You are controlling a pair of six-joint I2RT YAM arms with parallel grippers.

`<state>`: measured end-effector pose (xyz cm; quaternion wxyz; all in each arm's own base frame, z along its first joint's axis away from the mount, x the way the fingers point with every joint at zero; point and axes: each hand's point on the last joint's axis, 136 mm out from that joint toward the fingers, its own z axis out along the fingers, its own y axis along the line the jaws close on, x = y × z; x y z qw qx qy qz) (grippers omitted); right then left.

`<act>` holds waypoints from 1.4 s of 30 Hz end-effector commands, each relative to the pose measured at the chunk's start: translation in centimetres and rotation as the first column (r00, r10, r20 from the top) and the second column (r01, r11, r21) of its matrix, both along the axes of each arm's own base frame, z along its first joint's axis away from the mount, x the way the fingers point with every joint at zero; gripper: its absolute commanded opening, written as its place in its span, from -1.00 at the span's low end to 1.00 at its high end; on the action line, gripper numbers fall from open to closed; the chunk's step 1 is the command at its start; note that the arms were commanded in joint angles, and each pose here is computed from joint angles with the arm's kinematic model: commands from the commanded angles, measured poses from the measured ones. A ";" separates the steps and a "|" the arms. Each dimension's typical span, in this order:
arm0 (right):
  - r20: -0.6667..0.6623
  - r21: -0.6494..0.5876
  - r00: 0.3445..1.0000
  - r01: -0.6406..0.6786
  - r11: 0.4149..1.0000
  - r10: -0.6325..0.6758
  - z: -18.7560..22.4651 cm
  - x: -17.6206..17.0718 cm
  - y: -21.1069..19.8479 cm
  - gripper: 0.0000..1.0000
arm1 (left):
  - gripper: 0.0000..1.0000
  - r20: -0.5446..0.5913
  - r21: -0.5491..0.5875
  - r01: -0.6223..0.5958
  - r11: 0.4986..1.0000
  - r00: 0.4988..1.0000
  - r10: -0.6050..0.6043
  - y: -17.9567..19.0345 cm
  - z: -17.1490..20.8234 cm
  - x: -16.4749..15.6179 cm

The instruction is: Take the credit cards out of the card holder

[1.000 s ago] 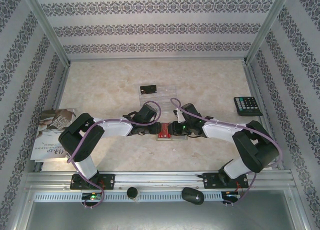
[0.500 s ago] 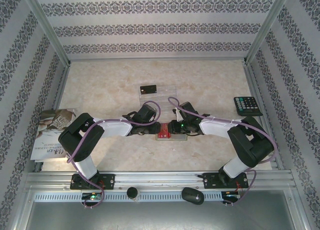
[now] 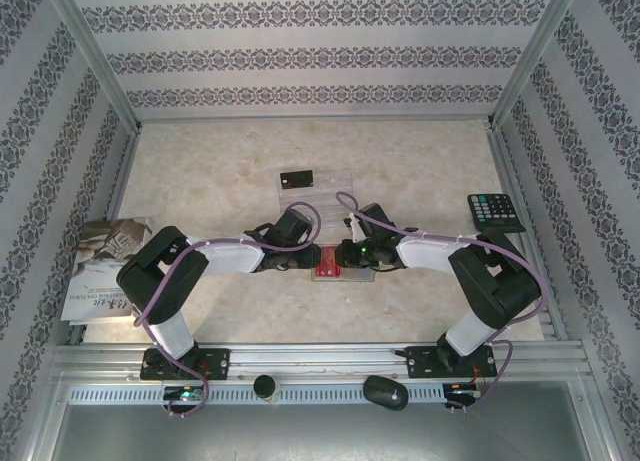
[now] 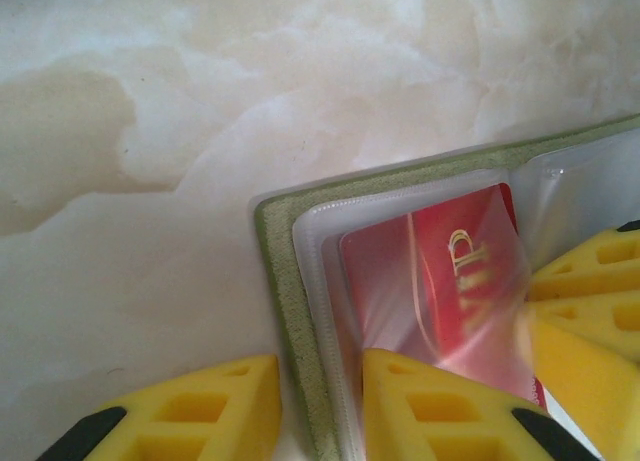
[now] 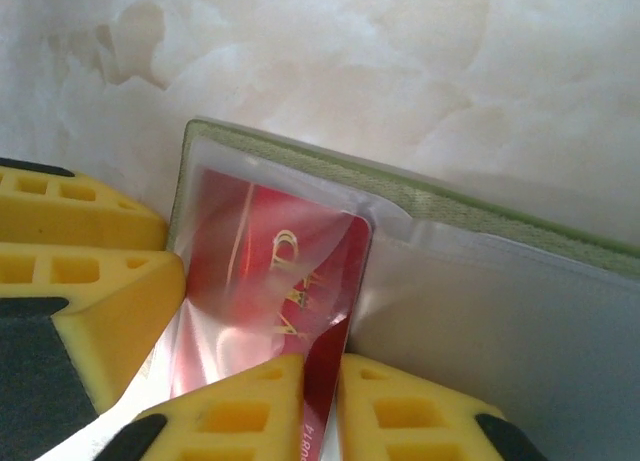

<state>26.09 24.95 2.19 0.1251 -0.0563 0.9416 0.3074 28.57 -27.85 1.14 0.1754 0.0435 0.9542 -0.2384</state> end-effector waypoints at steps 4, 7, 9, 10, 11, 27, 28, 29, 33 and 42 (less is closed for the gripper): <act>-0.027 0.019 1.000 -0.003 1.000 0.003 -1.1 -0.5 0.2 -0.94 | -0.45 -0.202 0.167 0.030 0.985 0.979 0.004 3.5 -7.5 -4.8; -0.015 0.022 1.000 0.014 1.000 -0.014 -0.9 -0.4 -0.3 -1.00 | -0.44 -0.195 0.171 0.023 0.985 0.981 0.011 3.7 -7.4 -4.7; -0.005 0.021 1.000 0.023 1.000 -0.023 -0.6 -0.3 -0.7 -1.00 | -0.43 -0.193 0.172 0.021 0.985 0.981 0.013 3.7 -7.4 -4.7; 0.003 0.020 1.000 0.024 1.000 -0.024 -0.4 -0.4 -0.9 -1.00 | -0.40 -0.191 0.174 0.020 0.984 0.982 0.014 3.8 -7.3 -4.7; 0.012 0.020 1.000 0.025 0.999 -0.025 -0.2 -0.5 -1.0 -1.00 | -0.37 -0.190 0.175 0.018 0.984 0.982 0.016 3.8 -7.3 -4.7; 0.078 -0.120 0.996 0.054 0.991 -0.044 2.2 -0.9 -4.4 -1.00 | -0.25 -0.184 0.172 0.022 0.985 0.983 0.010 3.7 -7.1 -4.6; 0.083 -0.114 0.996 0.049 0.992 -0.040 2.5 -0.9 -4.2 -1.00 | -0.26 -0.185 0.170 0.025 0.985 0.983 0.007 3.6 -7.2 -4.6; 0.089 -0.106 0.996 0.040 0.994 -0.031 2.7 -0.9 -3.9 -1.00 | -0.26 -0.186 0.169 0.027 0.985 0.983 0.005 3.6 -7.2 -4.5; 0.112 -0.073 0.994 0.001 0.997 0.007 3.6 -0.9 -2.4 -1.00 | -0.27 -0.189 0.166 0.032 0.986 0.982 0.000 3.4 -7.3 -4.5; 0.122 0.001 0.992 -0.027 1.000 0.027 4.2 -0.6 -0.6 -0.64 | -0.29 -0.193 0.166 0.038 0.985 0.981 -0.006 3.4 -7.4 -4.6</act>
